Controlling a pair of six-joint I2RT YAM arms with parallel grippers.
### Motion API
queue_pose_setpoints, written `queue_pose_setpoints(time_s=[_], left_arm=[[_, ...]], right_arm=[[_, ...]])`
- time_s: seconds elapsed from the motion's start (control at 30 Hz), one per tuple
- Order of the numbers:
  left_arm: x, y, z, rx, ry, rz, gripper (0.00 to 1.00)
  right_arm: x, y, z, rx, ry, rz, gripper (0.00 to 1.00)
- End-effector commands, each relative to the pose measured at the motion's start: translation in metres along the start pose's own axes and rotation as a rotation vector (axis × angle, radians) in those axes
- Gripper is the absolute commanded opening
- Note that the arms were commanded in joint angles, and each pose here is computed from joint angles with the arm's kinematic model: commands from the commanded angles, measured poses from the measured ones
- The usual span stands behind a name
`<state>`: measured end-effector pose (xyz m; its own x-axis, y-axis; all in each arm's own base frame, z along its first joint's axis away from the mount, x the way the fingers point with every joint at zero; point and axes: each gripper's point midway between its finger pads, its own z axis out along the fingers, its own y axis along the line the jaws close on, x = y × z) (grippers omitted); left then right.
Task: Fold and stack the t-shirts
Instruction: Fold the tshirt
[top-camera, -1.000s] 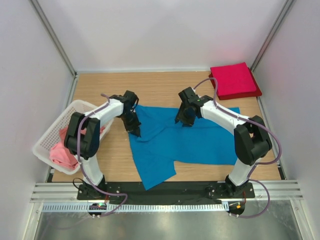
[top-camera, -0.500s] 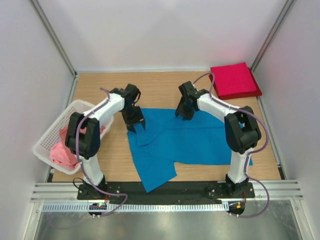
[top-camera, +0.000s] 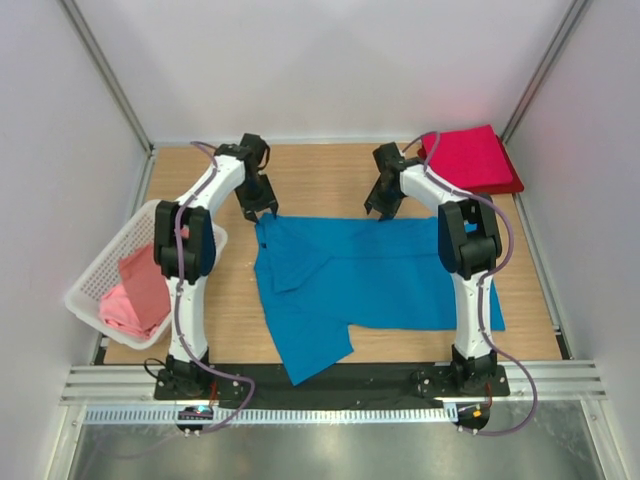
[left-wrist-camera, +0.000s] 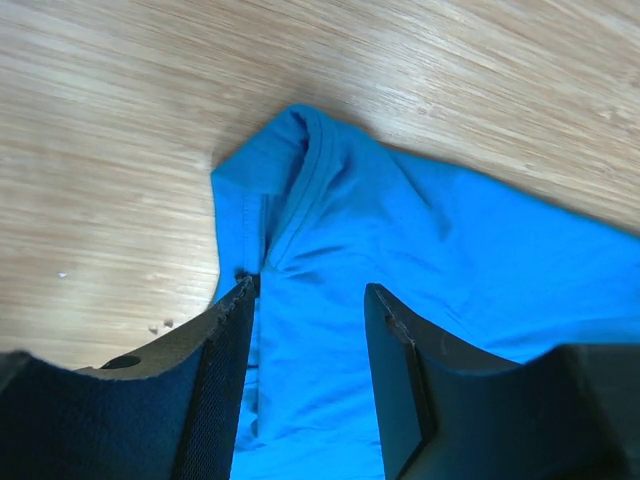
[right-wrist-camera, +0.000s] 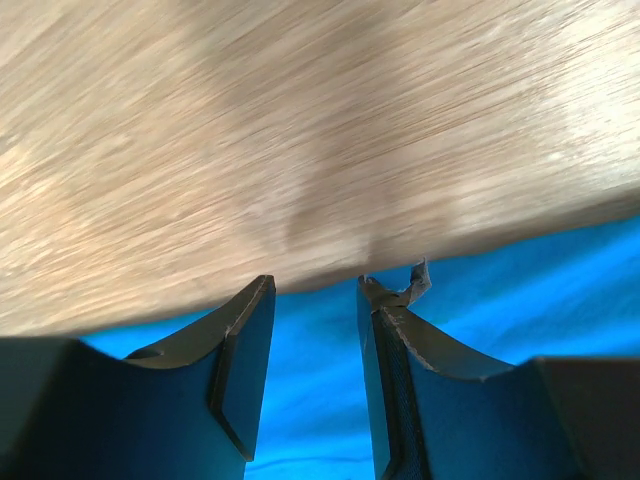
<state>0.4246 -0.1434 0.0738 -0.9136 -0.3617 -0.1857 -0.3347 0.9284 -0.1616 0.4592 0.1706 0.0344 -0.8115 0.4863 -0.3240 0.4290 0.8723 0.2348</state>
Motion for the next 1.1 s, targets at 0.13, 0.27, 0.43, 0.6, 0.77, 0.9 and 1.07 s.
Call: queue_pose_setpoints(time_s=[0.13,0.27,0.43,0.6,0.77,0.9,1.07], left_arm=[[-0.006,-0.023,0.014,0.092,0.003,0.038,0.49],[-0.009,-0.019,0.024,0.072,-0.001,0.037,0.44],[-0.004,-0.009,0.028,0.013,0.014,0.027,0.25],[-0.002,-0.008,0.027,0.015,0.021,0.006,0.00],[0.000,0.000,0.018,-0.019,0.002,-0.028,0.00],[-0.009,-0.005,0.014,0.013,-0.033,0.012,0.04],[-0.018,-0.013,0.009,0.075,-0.046,0.040,0.38]], right_arm=[[-0.006,-0.015,0.010,0.056,0.011,-0.022,0.45],[-0.011,-0.026,0.018,0.088,0.003,-0.013,0.40],[-0.015,-0.041,0.029,0.126,0.013,0.031,0.28],[-0.017,-0.047,0.034,0.136,0.007,0.042,0.14],[-0.021,-0.043,0.034,0.122,-0.006,0.050,0.10],[-0.023,-0.042,0.033,0.117,-0.007,0.053,0.10],[-0.021,-0.042,0.032,0.115,-0.003,0.064,0.10]])
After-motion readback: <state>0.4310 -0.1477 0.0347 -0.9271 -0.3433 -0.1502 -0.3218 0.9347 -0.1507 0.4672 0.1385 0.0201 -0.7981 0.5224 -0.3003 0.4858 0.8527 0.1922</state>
